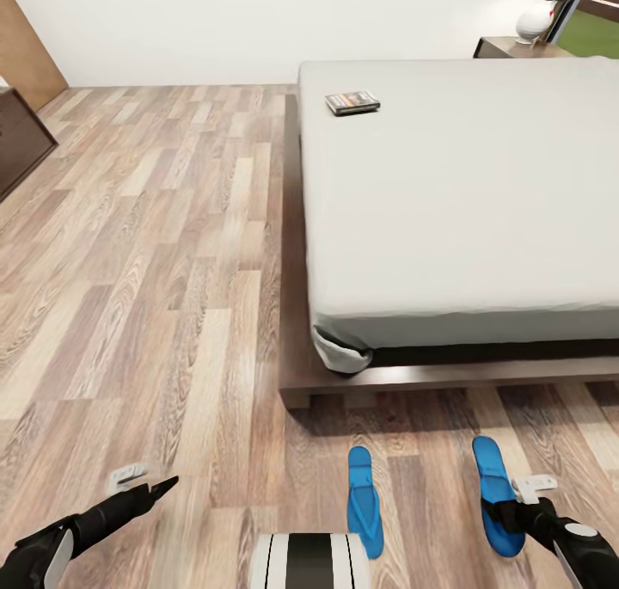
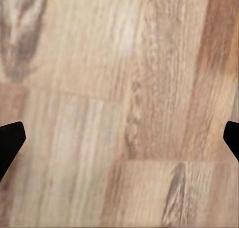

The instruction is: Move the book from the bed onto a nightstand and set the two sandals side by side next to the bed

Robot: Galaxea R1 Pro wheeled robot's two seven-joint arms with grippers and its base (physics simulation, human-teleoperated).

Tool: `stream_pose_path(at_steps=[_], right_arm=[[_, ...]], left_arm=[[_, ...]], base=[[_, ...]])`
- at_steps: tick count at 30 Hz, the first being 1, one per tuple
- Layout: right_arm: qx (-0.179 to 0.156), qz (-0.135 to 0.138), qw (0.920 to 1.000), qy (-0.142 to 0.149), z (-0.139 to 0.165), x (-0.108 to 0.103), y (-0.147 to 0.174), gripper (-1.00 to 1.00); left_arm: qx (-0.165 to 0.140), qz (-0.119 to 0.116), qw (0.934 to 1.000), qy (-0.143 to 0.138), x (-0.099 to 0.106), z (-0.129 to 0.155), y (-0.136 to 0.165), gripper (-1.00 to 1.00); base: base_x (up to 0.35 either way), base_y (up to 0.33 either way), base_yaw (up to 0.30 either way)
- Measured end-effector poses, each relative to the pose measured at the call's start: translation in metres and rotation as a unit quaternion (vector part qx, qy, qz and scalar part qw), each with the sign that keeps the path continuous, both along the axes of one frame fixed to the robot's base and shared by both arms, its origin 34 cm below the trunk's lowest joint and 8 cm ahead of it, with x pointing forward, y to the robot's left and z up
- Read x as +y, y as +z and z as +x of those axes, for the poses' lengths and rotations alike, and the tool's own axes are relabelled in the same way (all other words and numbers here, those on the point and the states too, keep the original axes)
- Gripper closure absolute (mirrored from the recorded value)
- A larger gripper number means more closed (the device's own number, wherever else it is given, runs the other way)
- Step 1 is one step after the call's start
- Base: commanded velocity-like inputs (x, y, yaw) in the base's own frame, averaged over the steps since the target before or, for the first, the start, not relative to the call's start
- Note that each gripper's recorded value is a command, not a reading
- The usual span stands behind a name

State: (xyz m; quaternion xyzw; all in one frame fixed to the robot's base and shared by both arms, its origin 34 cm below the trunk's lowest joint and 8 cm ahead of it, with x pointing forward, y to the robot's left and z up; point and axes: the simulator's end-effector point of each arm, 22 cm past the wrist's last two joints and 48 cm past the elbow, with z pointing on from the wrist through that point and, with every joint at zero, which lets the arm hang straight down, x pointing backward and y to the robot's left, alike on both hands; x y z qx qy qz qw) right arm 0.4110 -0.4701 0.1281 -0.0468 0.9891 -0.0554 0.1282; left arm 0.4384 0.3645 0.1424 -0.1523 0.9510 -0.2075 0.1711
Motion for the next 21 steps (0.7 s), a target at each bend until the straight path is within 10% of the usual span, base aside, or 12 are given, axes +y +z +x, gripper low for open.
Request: stream_pose_path(at_steps=[21], right_arm=[[0.001, 0.0, 1.0, 0.0, -0.0004, 0.0, -0.0001, 1.0]], left_arm=[[0.0, 0.001, 1.0, 0.0, 0.0002, -0.0002, -0.0002, -1.0]], base=[[0.0, 0.321, 0.0]])
